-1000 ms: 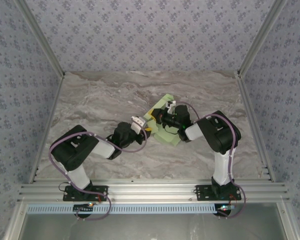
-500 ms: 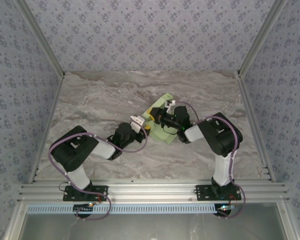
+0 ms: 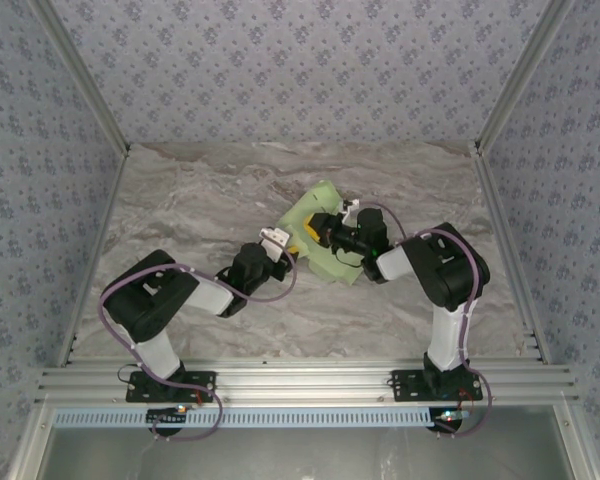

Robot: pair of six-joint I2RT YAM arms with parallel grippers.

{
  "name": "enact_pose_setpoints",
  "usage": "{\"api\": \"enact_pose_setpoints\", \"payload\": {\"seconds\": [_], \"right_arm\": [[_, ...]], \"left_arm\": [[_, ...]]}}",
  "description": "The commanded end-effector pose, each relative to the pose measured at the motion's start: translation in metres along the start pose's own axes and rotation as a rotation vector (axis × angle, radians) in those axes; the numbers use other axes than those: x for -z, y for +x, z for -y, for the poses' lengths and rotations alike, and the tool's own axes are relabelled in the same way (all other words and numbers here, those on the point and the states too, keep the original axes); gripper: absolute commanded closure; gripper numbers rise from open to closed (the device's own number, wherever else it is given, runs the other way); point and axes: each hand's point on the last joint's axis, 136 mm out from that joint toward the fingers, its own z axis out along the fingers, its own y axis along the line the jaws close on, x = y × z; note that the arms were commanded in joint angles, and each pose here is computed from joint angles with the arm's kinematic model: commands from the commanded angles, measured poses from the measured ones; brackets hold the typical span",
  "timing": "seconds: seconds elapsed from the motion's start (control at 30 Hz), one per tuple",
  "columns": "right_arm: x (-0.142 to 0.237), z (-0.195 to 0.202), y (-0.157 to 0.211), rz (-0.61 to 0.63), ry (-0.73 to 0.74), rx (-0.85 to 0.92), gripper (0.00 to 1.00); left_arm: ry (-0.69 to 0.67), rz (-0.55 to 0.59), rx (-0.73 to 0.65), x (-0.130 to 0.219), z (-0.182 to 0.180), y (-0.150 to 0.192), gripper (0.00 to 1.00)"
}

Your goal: Fold the paper box

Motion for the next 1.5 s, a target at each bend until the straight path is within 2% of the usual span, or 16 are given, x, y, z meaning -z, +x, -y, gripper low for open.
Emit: {"api": "enact_pose_setpoints", "payload": {"seconds": [0.0, 0.13, 0.2, 0.33, 0.53, 0.93, 1.27, 1.47], "right_arm": [[0.007, -0.011, -0.004, -0.011, 0.003, 0.042, 0.71], [0.018, -0.010, -0.015, 0.002, 0.096, 0.062, 0.62], [0.022, -0.010, -0.020, 0.005, 0.150, 0.076, 0.53], [0.024, -0.009, -0.031, 0.000, 0.275, 0.097, 0.39], [0.021, 0.003, -0.049, 0.026, 0.489, 0.079, 0.30], [-0.012, 0.010, -0.066, 0.037, 0.645, 0.081, 0.31], [-0.035, 0.014, -0.072, 0.028, 0.674, 0.076, 0.37], [-0.042, 0.023, -0.075, 0.026, 0.685, 0.059, 0.49]], "left_arm": [[-0.014, 0.008, -0.018, -0.004, 0.000, -0.004, 0.54], [-0.009, 0.008, -0.019, -0.004, 0.001, -0.006, 0.53], [0.000, 0.008, -0.023, -0.006, 0.003, -0.007, 0.53], [0.014, 0.002, -0.022, -0.009, 0.006, -0.006, 0.54], [0.025, -0.001, -0.024, -0.011, 0.009, -0.004, 0.54], [0.028, -0.003, -0.032, -0.011, 0.010, -0.004, 0.54], [0.043, 0.000, -0.036, -0.013, 0.015, -0.005, 0.54], [0.046, -0.001, -0.041, -0.014, 0.017, -0.004, 0.55]]}}
